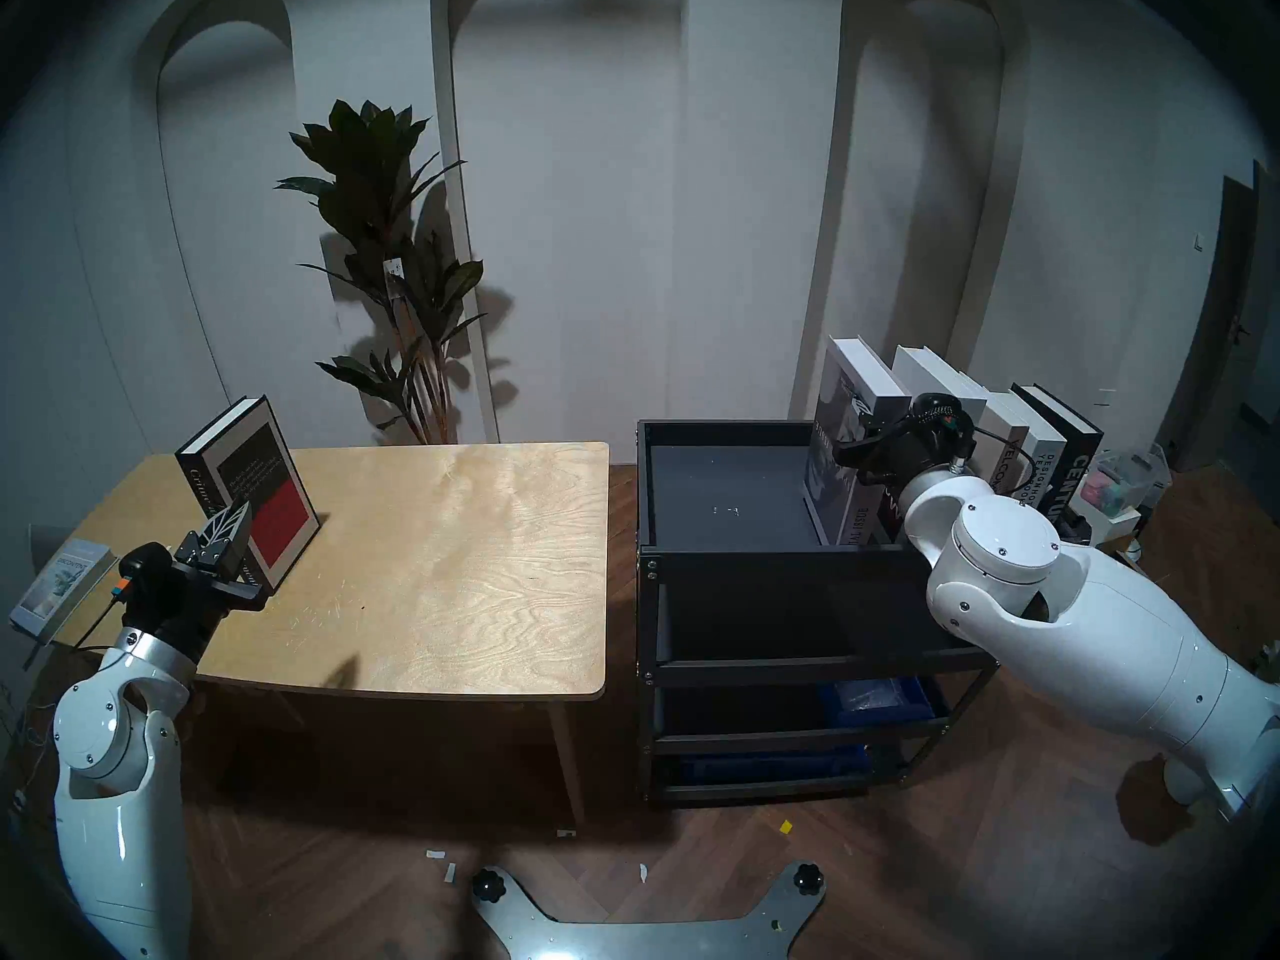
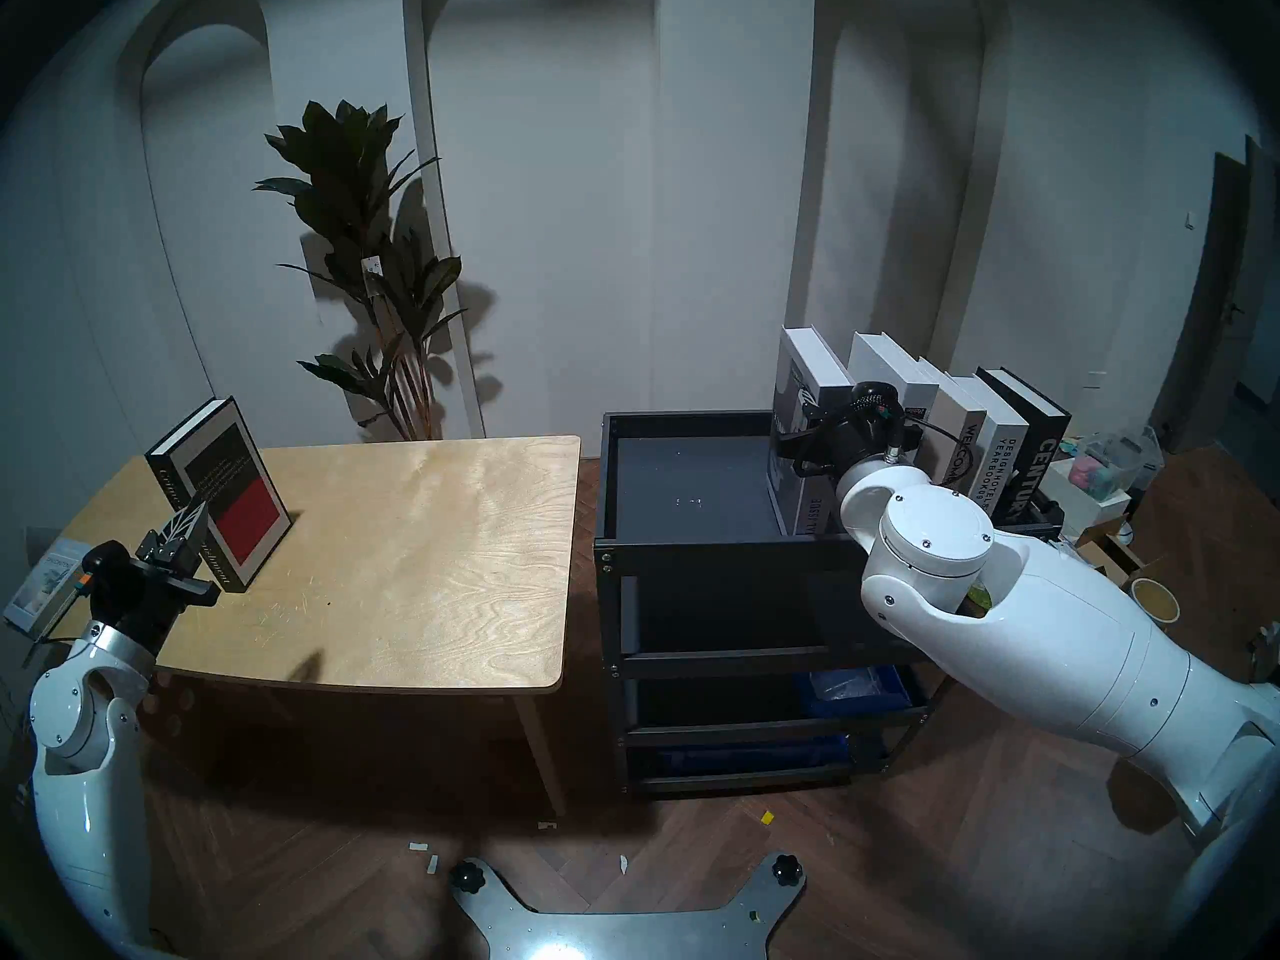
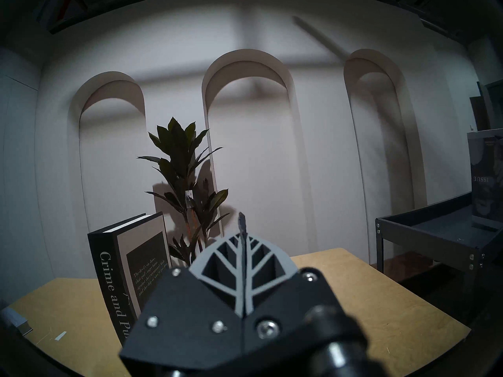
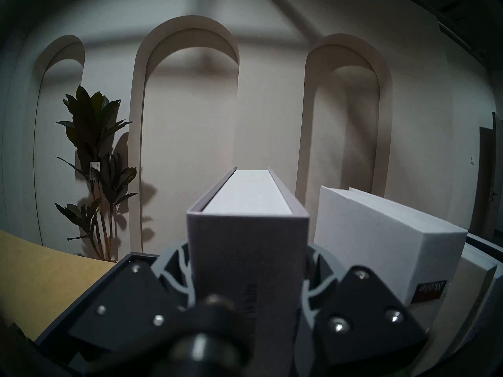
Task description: Move the books from the display table onto the shelf, standing them upright with spines facing out and tallest at one end
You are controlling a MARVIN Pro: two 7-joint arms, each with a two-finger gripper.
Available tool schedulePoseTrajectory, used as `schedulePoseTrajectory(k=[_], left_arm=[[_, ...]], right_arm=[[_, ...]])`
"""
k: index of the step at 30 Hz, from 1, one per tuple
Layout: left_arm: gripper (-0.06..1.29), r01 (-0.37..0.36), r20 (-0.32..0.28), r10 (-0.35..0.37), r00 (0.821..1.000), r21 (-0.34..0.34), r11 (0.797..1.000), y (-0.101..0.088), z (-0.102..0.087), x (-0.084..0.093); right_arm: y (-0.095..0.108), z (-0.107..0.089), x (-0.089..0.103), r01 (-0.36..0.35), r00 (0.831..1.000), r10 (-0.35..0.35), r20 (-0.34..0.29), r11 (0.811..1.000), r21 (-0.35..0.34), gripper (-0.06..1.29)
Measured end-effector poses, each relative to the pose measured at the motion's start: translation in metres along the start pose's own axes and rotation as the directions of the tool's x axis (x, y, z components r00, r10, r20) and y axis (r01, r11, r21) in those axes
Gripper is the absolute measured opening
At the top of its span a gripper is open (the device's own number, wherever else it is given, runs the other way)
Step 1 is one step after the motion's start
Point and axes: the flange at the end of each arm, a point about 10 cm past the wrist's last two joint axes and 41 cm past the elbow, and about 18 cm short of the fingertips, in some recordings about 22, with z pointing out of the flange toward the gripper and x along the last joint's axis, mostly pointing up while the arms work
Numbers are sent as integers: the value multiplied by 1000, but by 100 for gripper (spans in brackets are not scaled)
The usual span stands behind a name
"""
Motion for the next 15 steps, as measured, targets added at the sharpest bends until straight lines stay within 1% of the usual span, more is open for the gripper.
schedulePoseTrajectory(k=[6,7,13,15], left_arm=[[-3,-5,0,5,1000,-8,1000,4,0,1],[-3,-6,0,6,1000,-9,1000,4,0,1],[-3,-11,-8,11,1000,-21,1000,6,3,5],[-3,-13,-10,12,1000,-25,1000,7,4,6]], right_arm=[[3,-3,-3,-1,1000,1,-3,1000,-8,46],[3,-3,-3,-2,1000,2,-3,1000,-9,49],[7,-5,-4,-10,1000,10,-7,999,-34,55],[9,-5,-4,-15,1000,14,-7,999,-41,60]])
